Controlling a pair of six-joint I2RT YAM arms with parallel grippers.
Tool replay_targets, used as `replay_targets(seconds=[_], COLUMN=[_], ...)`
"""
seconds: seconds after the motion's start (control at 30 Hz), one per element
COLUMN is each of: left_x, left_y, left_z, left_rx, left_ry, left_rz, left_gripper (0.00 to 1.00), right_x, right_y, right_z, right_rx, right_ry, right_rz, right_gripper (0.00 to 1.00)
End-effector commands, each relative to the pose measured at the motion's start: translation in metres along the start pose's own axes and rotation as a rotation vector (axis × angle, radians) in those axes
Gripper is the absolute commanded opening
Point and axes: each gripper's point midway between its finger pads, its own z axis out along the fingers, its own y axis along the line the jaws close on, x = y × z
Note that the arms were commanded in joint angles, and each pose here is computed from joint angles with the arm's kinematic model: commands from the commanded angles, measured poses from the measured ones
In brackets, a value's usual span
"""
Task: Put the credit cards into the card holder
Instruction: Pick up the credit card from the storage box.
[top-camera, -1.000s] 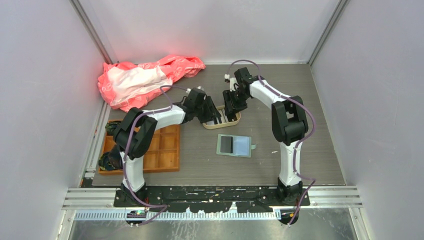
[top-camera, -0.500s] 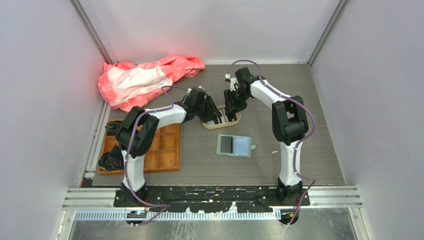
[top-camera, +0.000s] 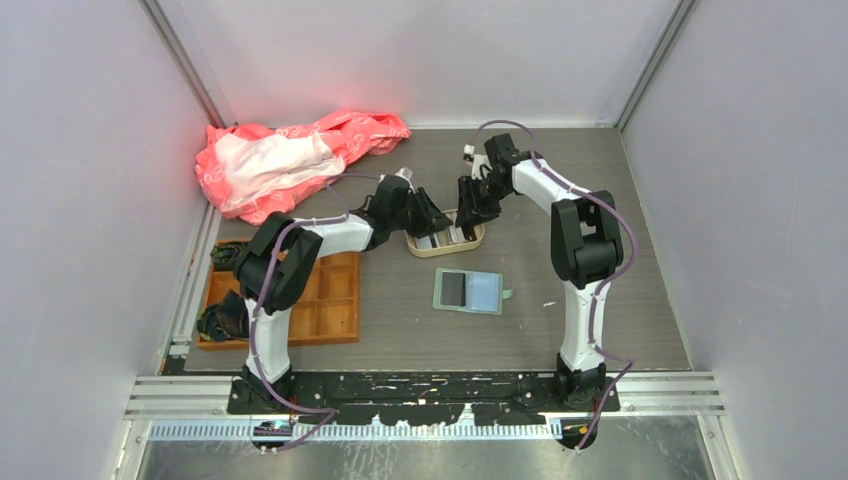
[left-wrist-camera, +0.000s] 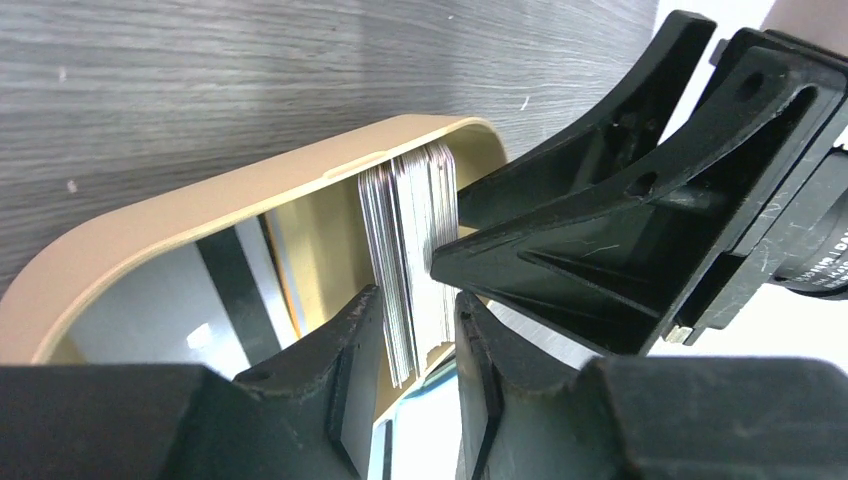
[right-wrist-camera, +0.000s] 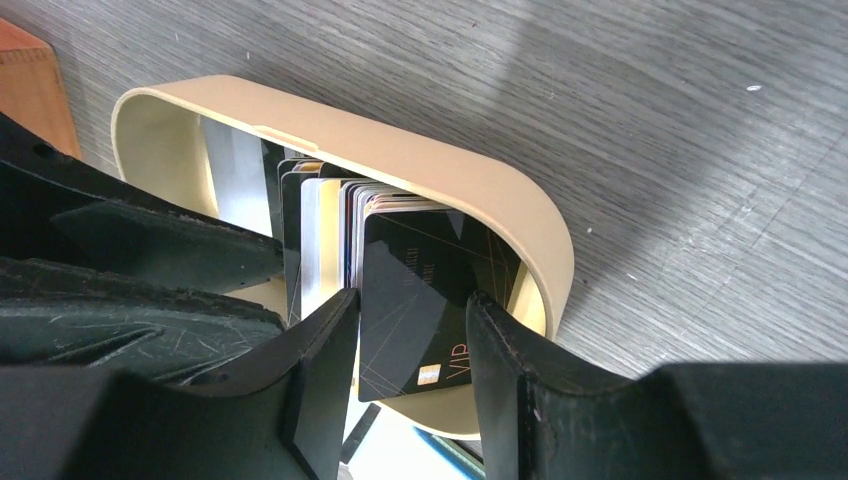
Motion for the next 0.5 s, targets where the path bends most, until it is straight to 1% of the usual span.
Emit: replay_targets(seconds=[0.0, 0.1, 0.23, 0.37, 0.47], left_x=[-0.009, -0.008, -0.005, -0.004, -0.003], left_y=[-0.040, -0.042, -0.033, -0.029, -0.034], left_z=[0.004, 0.008, 0.016, 0.021, 0.024], left_rx=[0.180, 0.197, 0.169, 0.157, 0.192], left_ry=[-0.025, -0.019, -0.004, 0.001, 0.008], left_rz=[0.008, 0.000, -0.017, -0.029, -0.043], left_gripper=[0.33, 0.32, 0.32, 0.35, 0.39], right_x=[-0.018, -0.020, -0.022, -0.024, -0.025], right_y=[0.018, 0.017, 0.014, 0.013, 0.015], right_z=[-0.025, -0.028, -0.031, -0.036, -0.037], right_rx=[-0.070, -0.079, -0.083, -0.087, -0.096], right_ry=[-0.087, -0.098, -0.109, -0.122, -0.126], right_rz=[0.007, 0.020, 0.034, 0.044, 0.048], right_gripper=[0.49, 0.49, 0.49, 0.50, 0.50])
